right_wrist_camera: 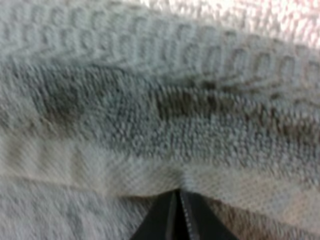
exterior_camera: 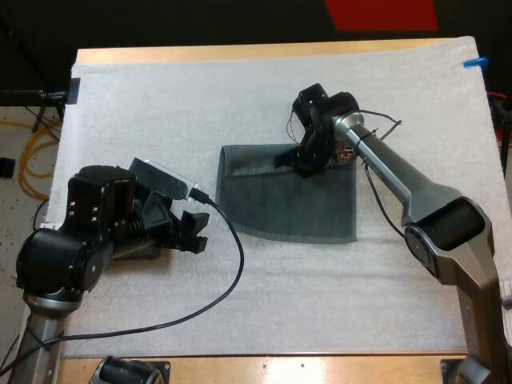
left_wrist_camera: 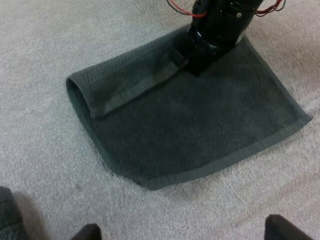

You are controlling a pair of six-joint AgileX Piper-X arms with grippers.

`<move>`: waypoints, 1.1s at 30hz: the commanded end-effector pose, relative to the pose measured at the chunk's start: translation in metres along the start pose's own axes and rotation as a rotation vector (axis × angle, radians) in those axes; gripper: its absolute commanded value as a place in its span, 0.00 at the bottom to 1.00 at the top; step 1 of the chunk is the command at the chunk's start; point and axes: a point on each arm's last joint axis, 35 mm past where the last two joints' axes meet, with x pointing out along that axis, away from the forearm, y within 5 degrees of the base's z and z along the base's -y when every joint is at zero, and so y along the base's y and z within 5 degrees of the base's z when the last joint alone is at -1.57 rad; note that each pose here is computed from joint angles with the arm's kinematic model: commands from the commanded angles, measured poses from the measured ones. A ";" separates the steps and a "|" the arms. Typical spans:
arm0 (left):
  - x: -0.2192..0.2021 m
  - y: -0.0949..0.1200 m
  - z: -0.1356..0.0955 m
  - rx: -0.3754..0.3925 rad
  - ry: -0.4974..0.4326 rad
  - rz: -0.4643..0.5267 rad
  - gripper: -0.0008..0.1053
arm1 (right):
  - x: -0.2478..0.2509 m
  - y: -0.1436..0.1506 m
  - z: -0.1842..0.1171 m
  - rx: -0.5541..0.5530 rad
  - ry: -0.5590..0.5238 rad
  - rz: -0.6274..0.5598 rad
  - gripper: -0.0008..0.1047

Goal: Pick towel from pile fold and stack

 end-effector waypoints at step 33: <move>-0.003 -0.002 0.000 -0.017 -0.002 -0.044 0.60 | -0.011 -0.005 0.060 0.107 -0.571 -0.163 0.01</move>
